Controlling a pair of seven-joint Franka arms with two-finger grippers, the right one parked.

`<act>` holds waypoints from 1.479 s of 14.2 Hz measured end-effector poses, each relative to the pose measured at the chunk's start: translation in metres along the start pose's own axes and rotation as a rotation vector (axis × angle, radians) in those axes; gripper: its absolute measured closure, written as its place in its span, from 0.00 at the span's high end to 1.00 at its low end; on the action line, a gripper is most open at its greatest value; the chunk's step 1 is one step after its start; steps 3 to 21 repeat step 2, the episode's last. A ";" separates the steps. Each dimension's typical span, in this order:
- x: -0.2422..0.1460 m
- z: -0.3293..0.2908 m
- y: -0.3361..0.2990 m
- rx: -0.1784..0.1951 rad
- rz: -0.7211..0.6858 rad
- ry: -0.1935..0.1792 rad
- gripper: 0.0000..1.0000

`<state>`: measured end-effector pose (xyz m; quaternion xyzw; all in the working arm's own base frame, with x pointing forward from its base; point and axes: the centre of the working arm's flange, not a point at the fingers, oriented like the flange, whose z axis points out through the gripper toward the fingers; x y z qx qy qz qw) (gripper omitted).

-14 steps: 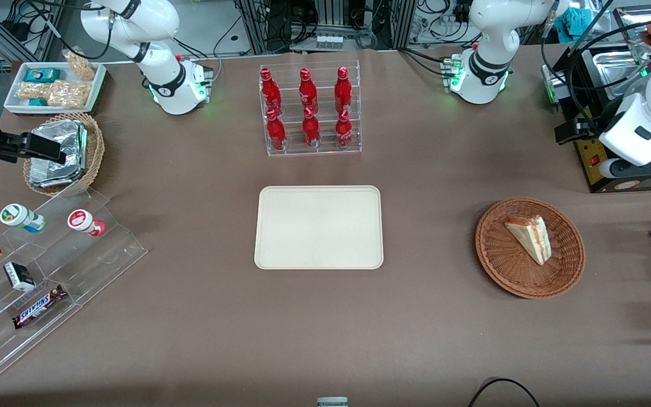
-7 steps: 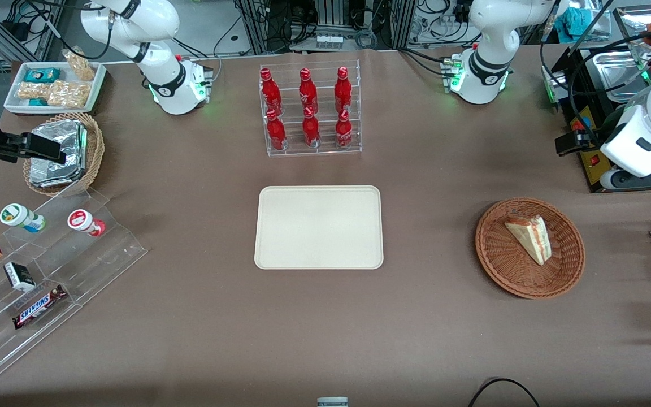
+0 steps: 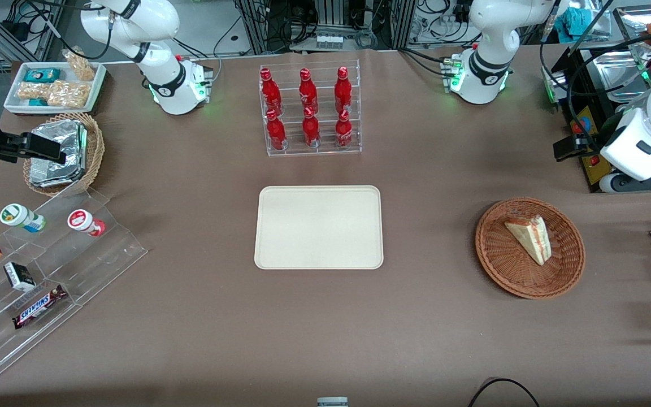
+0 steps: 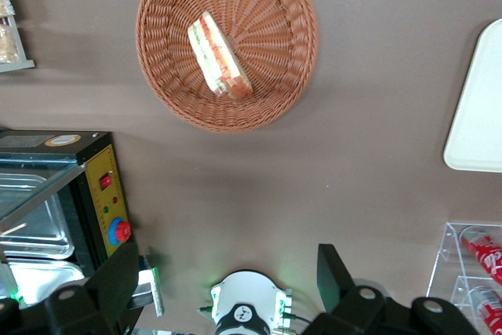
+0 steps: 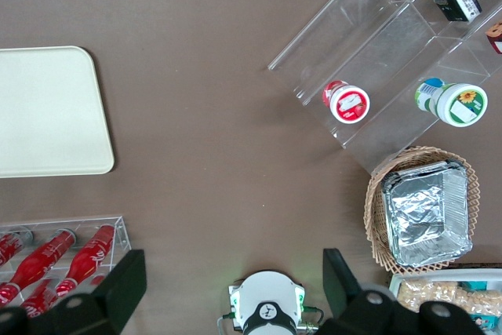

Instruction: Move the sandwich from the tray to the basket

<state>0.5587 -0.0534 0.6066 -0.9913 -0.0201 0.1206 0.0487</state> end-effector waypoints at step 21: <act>0.000 0.000 0.001 -0.005 -0.037 0.004 1.00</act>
